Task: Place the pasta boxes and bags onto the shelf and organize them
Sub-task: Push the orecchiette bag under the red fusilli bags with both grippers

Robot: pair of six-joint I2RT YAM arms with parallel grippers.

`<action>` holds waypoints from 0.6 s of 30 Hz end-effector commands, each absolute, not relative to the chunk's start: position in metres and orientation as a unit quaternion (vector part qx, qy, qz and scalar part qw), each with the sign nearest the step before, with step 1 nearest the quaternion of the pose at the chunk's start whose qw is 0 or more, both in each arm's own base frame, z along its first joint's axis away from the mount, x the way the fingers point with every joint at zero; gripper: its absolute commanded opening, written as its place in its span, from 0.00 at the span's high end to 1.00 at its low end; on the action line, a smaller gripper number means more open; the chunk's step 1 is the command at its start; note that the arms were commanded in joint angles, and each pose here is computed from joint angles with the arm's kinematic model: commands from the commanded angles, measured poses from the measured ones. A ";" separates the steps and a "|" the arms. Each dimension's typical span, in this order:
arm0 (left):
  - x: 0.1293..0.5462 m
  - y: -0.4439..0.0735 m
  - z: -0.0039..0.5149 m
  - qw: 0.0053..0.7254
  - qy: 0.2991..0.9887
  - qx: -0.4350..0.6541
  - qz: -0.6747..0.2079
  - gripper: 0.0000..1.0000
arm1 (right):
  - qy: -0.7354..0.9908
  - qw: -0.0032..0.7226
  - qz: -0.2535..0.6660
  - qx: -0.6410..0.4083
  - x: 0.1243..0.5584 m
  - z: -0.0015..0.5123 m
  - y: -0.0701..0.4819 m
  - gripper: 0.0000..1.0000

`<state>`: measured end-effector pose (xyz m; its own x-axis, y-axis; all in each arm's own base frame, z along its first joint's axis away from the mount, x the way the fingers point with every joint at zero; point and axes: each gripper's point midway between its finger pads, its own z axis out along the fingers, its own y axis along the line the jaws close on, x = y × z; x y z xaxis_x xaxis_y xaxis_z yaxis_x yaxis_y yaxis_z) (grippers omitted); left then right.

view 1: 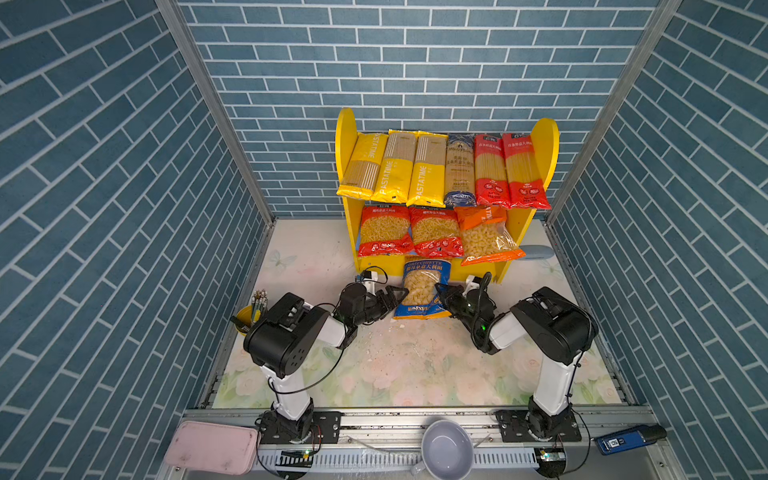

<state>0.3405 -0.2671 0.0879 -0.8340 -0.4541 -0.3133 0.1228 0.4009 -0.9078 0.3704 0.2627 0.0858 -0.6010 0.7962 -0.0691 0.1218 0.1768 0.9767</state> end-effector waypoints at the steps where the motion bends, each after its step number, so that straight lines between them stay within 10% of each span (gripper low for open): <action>1: 0.342 -0.272 0.101 0.277 0.790 -0.087 -0.540 0.15 | 0.602 0.360 0.616 0.359 0.402 0.151 0.252 1.00; 12: 0.338 -0.261 0.093 0.280 0.817 -0.084 -0.497 0.11 | 0.623 0.320 0.597 0.391 0.422 0.120 0.256 0.98; 18: 0.334 -0.255 0.081 0.279 0.827 -0.087 -0.480 0.10 | 0.656 0.298 0.568 0.398 0.399 0.095 0.241 0.65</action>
